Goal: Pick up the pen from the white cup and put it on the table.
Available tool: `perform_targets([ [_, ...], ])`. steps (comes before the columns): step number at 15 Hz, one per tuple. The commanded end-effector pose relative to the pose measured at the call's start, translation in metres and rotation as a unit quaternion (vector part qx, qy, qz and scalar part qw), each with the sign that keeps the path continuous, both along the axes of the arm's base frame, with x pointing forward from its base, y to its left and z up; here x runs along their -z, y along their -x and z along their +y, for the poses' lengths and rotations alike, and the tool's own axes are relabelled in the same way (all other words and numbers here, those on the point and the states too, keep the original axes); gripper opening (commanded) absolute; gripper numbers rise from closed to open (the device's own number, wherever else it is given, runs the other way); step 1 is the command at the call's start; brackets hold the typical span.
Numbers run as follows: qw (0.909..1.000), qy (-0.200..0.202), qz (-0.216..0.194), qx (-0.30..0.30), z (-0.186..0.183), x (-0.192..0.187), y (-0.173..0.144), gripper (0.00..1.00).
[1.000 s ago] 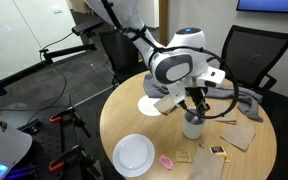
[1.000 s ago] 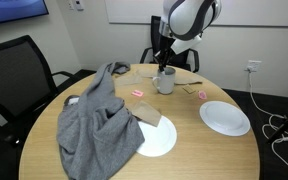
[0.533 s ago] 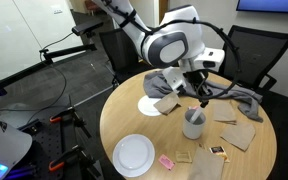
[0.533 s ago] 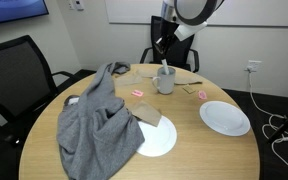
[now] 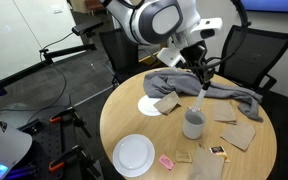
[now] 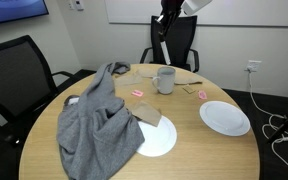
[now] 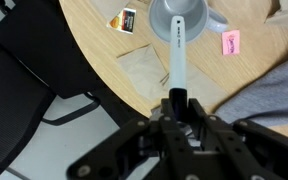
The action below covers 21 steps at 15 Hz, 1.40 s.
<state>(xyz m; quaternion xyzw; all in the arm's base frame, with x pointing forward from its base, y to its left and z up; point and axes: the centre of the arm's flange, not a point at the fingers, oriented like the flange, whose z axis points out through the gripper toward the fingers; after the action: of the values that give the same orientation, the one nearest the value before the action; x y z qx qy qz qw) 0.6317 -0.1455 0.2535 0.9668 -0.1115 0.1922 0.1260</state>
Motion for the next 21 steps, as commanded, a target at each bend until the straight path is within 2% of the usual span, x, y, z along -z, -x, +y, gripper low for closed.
perform_targets([
  [1,0.9988,-0.003,-0.003,-0.048,0.018,-0.034,0.016,0.05],
  [4,0.9940,-0.017,0.016,-0.107,0.034,-0.046,0.015,0.05],
  [7,0.9835,-0.031,0.056,-0.170,0.050,-0.050,0.015,0.05],
  [13,0.9533,-0.053,0.167,-0.246,0.053,-0.039,0.014,0.05],
  [18,0.9219,-0.054,0.265,-0.278,0.040,-0.022,0.020,0.05],
  [21,0.9088,-0.058,0.300,-0.284,0.030,-0.009,0.021,0.05],
])
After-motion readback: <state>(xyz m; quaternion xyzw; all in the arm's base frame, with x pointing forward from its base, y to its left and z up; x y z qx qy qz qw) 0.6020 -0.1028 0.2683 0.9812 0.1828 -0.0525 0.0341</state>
